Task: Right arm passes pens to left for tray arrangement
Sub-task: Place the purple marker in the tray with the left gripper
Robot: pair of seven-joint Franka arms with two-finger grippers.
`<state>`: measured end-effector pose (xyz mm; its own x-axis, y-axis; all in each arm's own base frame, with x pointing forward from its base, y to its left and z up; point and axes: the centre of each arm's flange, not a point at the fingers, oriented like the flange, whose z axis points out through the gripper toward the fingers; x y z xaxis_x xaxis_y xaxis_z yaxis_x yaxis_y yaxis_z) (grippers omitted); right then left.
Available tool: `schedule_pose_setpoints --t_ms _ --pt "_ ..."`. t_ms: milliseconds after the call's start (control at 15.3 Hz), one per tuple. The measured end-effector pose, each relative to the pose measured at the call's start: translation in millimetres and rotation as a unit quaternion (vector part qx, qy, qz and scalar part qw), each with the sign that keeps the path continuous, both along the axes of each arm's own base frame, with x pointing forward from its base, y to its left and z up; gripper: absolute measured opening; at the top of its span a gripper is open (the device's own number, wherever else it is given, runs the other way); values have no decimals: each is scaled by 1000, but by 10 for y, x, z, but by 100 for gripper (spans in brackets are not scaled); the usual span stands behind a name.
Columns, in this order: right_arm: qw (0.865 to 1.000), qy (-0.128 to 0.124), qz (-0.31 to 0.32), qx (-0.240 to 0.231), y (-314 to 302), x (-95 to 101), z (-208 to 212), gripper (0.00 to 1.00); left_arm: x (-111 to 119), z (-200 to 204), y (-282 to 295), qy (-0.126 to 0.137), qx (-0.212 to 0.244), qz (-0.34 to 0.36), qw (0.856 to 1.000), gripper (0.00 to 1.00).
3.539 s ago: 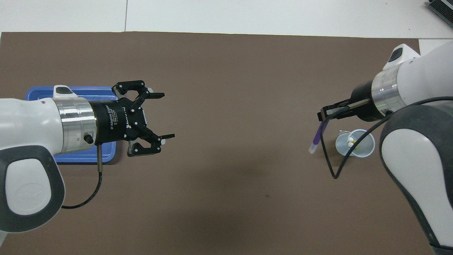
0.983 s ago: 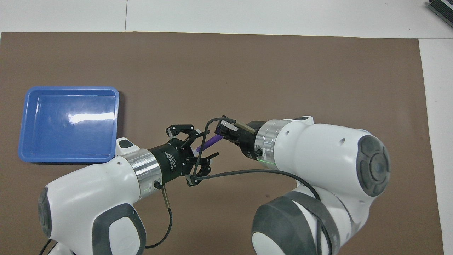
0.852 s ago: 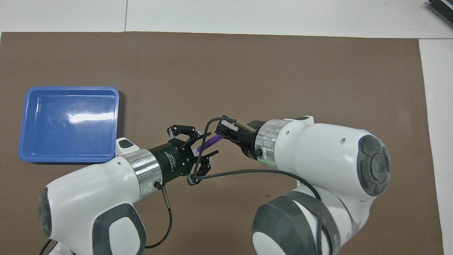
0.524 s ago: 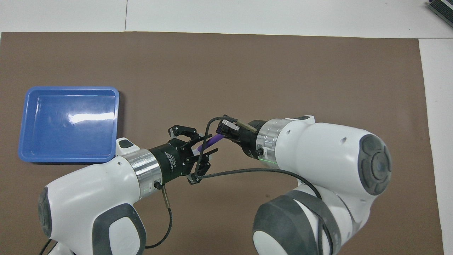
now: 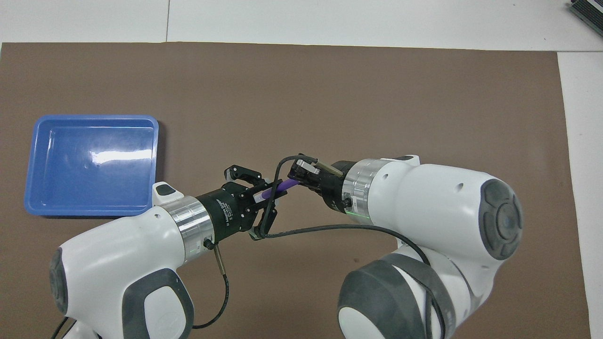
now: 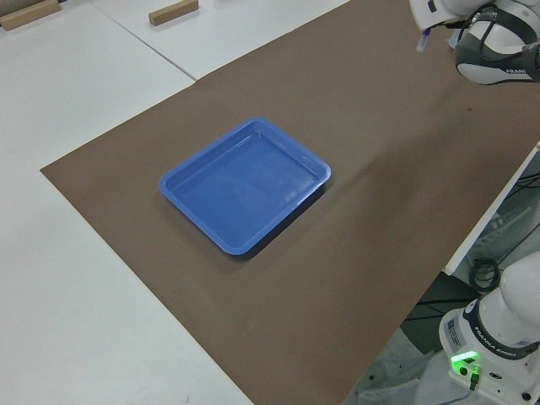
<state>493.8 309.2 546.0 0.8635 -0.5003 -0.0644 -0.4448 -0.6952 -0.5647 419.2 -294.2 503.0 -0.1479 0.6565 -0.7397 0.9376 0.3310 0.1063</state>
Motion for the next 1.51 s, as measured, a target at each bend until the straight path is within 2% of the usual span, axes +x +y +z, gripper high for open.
schedule_pose_setpoints --t_ms 262,459,655,787,852,918,1049,1114,1245,1311,1376,1507 --pt "1000 -10 8 -7 -132 77 -7 73 -9 -1 -13 0 0 -2 1000 19" --pt "995 -26 82 -42 -451 194 -102 100 -14 -4 -18 -16 9 -21 1000 19" --pt "979 -45 183 -83 -941 333 -224 100 -66 -71 -58 -51 36 -112 992 19" --pt "959 -56 250 -124 -1241 385 -312 100 -96 -124 -34 -81 53 -198 975 19" --pt "947 -60 280 -147 -1352 396 -352 100 -113 -139 -11 -99 63 -244 963 19" --pt "933 -61 310 -170 -1453 402 -391 100 -140 -151 7 -120 78 -294 945 19" --pt "907 -60 359 -213 -1602 402 -469 90 -219 -179 23 -152 119 -391 900 19" --pt "894 -56 376 -236 -1668 399 -519 89 -265 -195 32 -167 141 -441 871 19" --pt "875 -36 393 -279 -1839 396 -629 72 -331 -234 96 -190 180 -530 807 19" --pt "869 -24 395 -296 -1963 403 -693 61 -323 -256 178 -200 196 -566 776 19" --pt "868 -11 390 -308 -2132 425 -761 60 -295 -280 292 -207 210 -598 745 19" --pt "878 17 362 -312 -2608 495 -922 60 -195 -332 603 -219 233 -657 683 19"
